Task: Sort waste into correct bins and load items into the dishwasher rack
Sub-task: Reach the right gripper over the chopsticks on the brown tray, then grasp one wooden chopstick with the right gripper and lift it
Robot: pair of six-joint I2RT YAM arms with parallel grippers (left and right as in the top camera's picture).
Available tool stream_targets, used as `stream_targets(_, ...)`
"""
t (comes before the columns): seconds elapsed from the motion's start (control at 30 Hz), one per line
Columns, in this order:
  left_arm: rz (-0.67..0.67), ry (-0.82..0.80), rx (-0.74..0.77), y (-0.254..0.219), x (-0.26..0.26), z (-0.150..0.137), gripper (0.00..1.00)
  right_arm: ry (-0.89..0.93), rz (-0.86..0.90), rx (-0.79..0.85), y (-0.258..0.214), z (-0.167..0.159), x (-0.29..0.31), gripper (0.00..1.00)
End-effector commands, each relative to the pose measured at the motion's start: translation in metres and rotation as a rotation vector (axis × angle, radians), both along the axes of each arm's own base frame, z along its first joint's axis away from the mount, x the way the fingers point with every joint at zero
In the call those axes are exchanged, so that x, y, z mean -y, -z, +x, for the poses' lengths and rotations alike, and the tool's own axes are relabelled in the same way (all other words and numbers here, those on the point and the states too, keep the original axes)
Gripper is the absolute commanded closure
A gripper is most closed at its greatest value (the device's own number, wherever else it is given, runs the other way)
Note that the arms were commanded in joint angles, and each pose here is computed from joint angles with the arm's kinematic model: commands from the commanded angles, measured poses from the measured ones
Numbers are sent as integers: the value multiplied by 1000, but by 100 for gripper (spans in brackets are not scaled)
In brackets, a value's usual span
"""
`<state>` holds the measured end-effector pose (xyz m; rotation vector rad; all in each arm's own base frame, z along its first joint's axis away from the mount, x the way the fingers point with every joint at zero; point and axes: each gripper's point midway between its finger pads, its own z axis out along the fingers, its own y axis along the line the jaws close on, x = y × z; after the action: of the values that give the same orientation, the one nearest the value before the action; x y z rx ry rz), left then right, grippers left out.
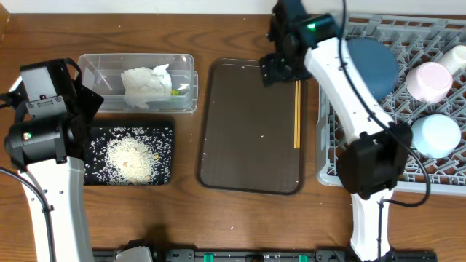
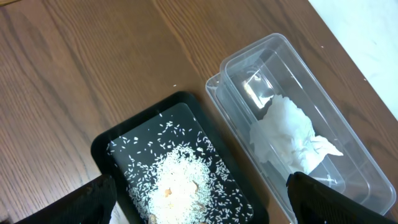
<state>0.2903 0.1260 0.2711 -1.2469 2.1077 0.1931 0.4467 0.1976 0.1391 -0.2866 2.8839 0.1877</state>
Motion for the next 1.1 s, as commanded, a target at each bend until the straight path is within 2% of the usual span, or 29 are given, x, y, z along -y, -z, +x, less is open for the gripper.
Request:
stream_targets(0.0,8,-27,-7,2,-5,-2,10,166,-101,-52,33,-1,15,25)
stream_targets(0.17,8,-27,-7,2,-5,-2,10,313,-222,-134,74,-9,34,26)
stream_targets(0.5,8,-27,-7,2,-5,-2,10,356,-275,-185,111,-10,41,24)
stream_targets(0.67,8,-27,-7,2,-5,-2,9,373,-245,-209,119,-6,47,22)
stream_targets(0.83,8,-27,-7,2,-5,-2,10,301,-160,-239,126,-3,35,23)
stream_targets(1.07,8,-27,-7,2,-5,-2,10,301,-172,-255,138,-4,35,23)
